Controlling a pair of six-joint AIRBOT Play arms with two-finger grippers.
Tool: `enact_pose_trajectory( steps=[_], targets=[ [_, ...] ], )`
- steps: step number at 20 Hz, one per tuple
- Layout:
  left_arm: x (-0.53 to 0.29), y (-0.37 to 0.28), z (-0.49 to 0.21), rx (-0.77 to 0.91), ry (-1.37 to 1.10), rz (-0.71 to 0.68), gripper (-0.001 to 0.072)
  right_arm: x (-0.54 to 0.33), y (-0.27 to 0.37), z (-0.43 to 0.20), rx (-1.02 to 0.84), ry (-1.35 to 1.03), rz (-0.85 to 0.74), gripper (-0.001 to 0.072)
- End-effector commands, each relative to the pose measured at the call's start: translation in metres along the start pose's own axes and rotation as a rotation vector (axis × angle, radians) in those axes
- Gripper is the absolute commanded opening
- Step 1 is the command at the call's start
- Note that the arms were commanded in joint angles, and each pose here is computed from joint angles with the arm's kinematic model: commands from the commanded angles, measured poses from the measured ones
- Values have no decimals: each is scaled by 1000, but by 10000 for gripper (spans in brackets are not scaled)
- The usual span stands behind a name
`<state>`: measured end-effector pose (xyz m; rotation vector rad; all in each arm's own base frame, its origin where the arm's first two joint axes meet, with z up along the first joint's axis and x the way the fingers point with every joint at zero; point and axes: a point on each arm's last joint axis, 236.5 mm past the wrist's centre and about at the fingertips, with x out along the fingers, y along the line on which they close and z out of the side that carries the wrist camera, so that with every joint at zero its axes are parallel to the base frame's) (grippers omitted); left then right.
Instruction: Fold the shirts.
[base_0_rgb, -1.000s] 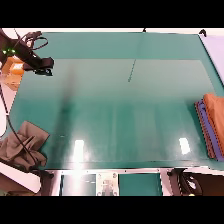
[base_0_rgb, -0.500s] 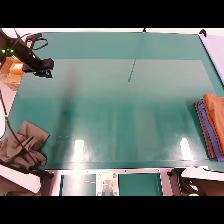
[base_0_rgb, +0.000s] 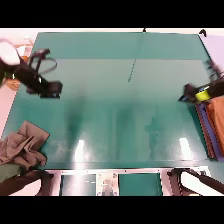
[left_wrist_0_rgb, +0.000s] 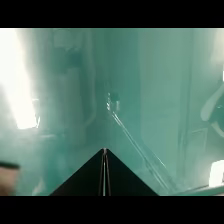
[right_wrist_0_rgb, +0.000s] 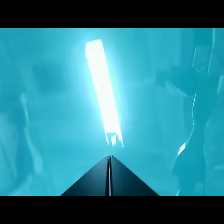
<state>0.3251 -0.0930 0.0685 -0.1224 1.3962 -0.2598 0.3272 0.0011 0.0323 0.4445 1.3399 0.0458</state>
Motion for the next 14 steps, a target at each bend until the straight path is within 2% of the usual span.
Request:
enact_pose_trajectory(
  steps=[1, 7, 14],
  targets=[
    [21, -4, -55, -40, 1, -17, 25, 47, 37, -58, -148, 50, 27, 15],
    [21, -4, -53, -45, -23, -17, 26, 60, 76, -93, -299, 126, 52, 16],
    [21, -4, -44, -49, -64, -20, 26, 61, 79, -96, -315, 132, 54, 16]
  ],
)
